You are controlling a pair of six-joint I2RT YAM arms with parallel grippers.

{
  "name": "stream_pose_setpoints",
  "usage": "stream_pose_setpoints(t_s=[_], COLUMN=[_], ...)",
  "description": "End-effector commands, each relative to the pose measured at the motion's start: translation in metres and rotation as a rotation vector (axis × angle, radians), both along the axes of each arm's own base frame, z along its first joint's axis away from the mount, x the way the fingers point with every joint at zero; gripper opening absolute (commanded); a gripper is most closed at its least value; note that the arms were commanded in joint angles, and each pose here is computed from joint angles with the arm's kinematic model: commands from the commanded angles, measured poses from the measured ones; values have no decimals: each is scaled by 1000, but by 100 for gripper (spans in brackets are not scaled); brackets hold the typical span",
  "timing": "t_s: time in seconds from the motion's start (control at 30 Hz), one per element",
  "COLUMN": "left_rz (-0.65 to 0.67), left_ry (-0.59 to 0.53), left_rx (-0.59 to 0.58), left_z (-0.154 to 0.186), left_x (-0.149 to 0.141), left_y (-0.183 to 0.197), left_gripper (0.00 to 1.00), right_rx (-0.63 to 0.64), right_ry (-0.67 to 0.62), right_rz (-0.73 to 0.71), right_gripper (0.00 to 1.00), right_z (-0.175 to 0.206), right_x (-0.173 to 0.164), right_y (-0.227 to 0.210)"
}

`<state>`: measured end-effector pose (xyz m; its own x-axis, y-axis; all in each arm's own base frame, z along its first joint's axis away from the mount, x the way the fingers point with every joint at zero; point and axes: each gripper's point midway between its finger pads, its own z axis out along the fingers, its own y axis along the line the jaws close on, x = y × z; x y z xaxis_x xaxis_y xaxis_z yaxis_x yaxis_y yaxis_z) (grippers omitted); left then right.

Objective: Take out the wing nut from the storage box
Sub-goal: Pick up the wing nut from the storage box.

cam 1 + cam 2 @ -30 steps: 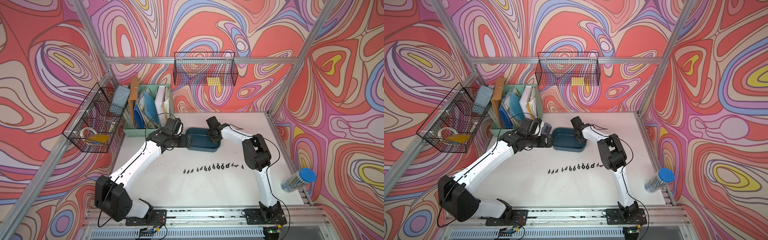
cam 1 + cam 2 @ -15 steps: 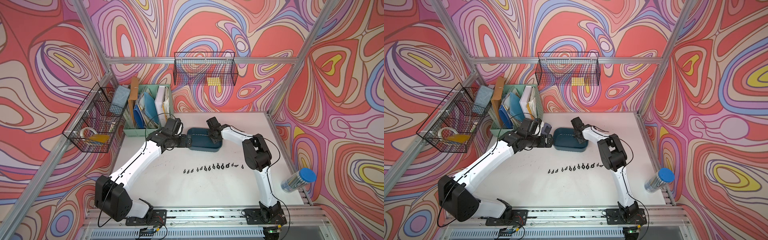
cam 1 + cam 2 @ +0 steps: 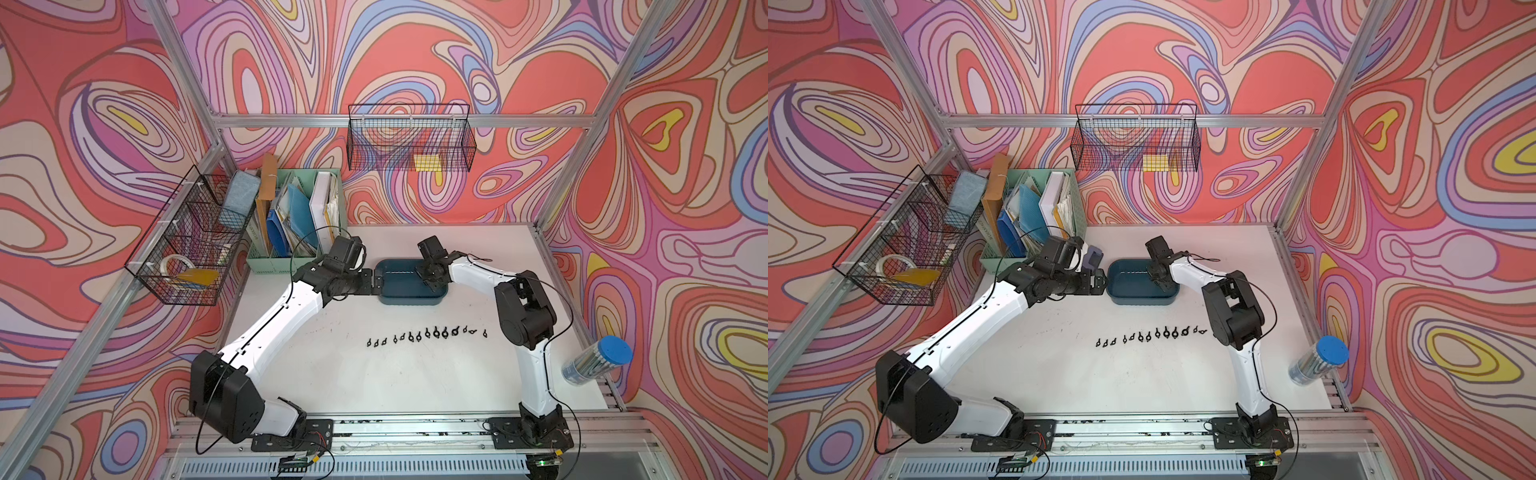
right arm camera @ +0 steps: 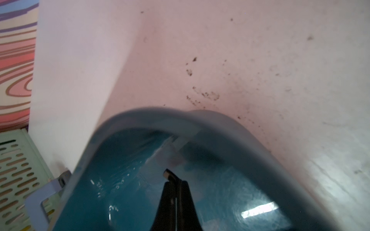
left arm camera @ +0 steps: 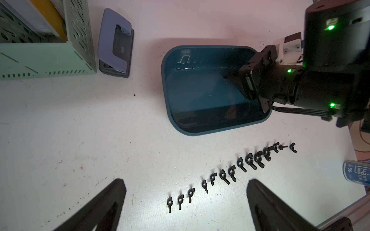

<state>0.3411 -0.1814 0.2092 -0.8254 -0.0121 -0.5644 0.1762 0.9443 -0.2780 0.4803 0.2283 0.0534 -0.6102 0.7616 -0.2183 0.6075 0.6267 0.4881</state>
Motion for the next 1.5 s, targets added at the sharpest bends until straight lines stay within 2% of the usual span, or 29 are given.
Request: stream_pose_setpoints(t_s=[0.0,0.13,0.33,0.5,0.6,0.73,0.87,0.9,1.0,1.13,1.23,1.3,1.47], left_rz=[-3,-6,-13,-21,-25,-31,-45,-53,-83,-98,-106,-112,-108], left_ry=[19,28,51,69,75,80,70,66,44,21,21,17,12], left_rx=[-7,-48,-141,-195,-215,-255,-295,-305,-335,-340,-334,-337,-332], left_z=[-6,-7,-9,-11,-11,-8,-5,-4,-2,-6,-9,-9,-9], left_x=[-2,1,10,22,31,40,47,49,50,52,53,53,54], left_y=[0,-9,-27,-42,-50,-60,-69,-71,-78,-80,-80,-81,-81], left_gripper=[99,98,89,83,76,61,50,47,38,33,30,25,23], right_rx=[21,32,57,80,87,133,151,165,236,352,421,447,471], right_ry=[-109,-186,-328,-391,-426,-453,-423,-441,-413,-397,-359,-343,-339], right_rz=[165,288,490,641,706,772,776,769,754,723,717,718,719], right_gripper=[0,0,0,0,0,0,0,0,0,0,0,0,0], right_z=[38,60,97,117,127,137,131,143,144,149,139,138,141], right_x=[0,-3,-13,-29,-39,-52,-60,-63,-66,-67,-66,-67,-69], right_y=[15,25,42,53,57,63,63,62,67,75,82,84,86])
